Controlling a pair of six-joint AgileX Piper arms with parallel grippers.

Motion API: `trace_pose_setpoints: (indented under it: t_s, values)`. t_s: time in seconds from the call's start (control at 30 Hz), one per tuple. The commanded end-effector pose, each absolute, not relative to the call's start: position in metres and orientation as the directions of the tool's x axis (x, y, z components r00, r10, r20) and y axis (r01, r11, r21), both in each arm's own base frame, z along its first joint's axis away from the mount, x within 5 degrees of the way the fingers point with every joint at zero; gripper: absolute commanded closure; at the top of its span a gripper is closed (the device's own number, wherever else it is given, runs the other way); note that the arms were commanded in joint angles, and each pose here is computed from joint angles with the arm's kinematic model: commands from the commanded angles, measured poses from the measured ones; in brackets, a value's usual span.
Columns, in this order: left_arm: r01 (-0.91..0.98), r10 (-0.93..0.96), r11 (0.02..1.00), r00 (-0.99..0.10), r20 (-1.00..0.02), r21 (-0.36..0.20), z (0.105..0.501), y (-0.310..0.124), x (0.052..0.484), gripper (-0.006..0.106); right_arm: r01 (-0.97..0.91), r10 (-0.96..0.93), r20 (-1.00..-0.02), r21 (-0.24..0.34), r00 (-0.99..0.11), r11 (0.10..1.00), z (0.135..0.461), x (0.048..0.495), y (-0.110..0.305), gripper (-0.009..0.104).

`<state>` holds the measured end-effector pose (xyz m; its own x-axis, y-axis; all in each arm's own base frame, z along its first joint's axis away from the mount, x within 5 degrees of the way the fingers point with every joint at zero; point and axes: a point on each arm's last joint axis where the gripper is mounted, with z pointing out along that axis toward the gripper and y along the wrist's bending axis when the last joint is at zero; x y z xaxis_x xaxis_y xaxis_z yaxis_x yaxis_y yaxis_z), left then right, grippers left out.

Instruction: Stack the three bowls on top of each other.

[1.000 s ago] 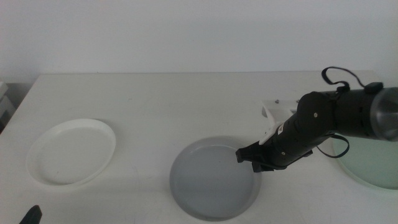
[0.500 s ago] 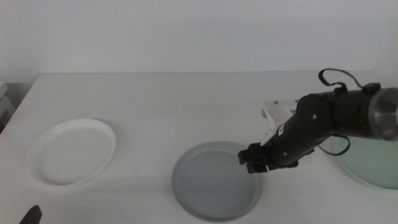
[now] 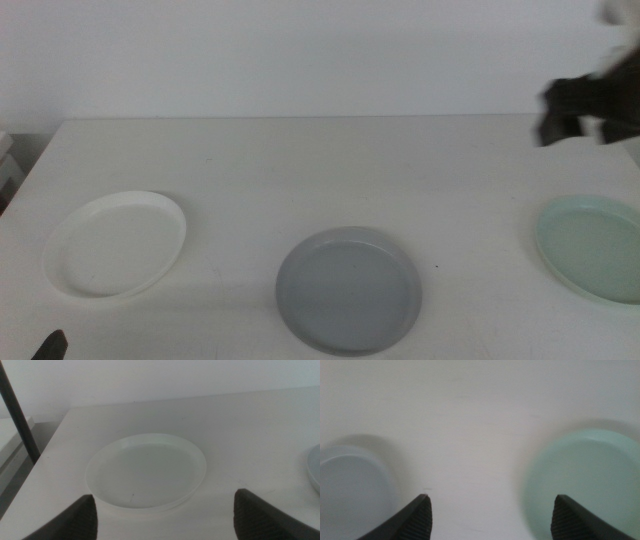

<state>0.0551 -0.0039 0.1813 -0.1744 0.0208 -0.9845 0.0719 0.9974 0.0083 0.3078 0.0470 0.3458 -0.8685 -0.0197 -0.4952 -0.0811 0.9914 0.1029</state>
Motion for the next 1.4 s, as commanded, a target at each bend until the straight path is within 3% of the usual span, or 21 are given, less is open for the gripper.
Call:
trace_pose_setpoints:
  t_s: [0.0, 0.23, 0.43, 0.8, 1.03, 1.13, 1.27, 1.37]
  values:
    - [0.07, 0.0, 0.998, -0.081, -0.997, -0.006, 0.191, -0.004, 0.055, -0.004, -0.017, 0.024, -0.549, 0.068, -0.836, 0.998, 0.369, 0.3, 0.012, 0.037]
    - [0.07, 0.0, 0.998, -0.081, -0.997, -0.006, 0.191, -0.004, 0.055, -0.004, 0.172, 0.194, -0.512, 0.09, -0.837, 0.981, 0.345, 0.297, -0.081, 0.042]
    - [0.07, 0.0, 0.998, -0.081, -0.997, -0.006, 0.191, -0.004, 0.055, -0.004, 0.291, 0.324, -0.441, 0.142, -0.837, 0.946, 0.307, 0.311, -0.129, 0.045]
    - [0.07, 0.0, 0.998, -0.081, -0.997, -0.006, 0.191, -0.004, 0.055, -0.004, 0.296, 0.323, -0.279, 0.135, -0.904, 0.946, 0.211, 0.349, -0.154, 0.046]
    - [0.07, 0.0, 0.998, -0.081, -0.997, -0.006, 0.191, -0.004, 0.055, -0.004, 0.303, 0.327, -0.209, 0.142, -0.922, 0.942, 0.173, 0.358, -0.158, 0.047]
    - [0.07, 0.0, 0.998, -0.081, -0.997, -0.006, 0.191, -0.004, 0.055, -0.004, 0.277, 0.301, -0.189, 0.141, -0.935, 0.95, 0.164, 0.359, -0.158, 0.059]
    - [0.07, 0.0, 0.998, -0.081, -0.997, -0.006, 0.191, -0.004, 0.055, -0.004, 0.276, 0.301, -0.204, 0.143, -0.932, 0.95, 0.169, 0.359, -0.158, 0.095]
    - [0.07, 0.0, 0.998, -0.081, -0.997, -0.006, 0.191, -0.004, 0.055, -0.004, 0.289, 0.32, -0.238, 0.157, -0.917, 0.944, 0.189, 0.357, -0.154, 0.096]
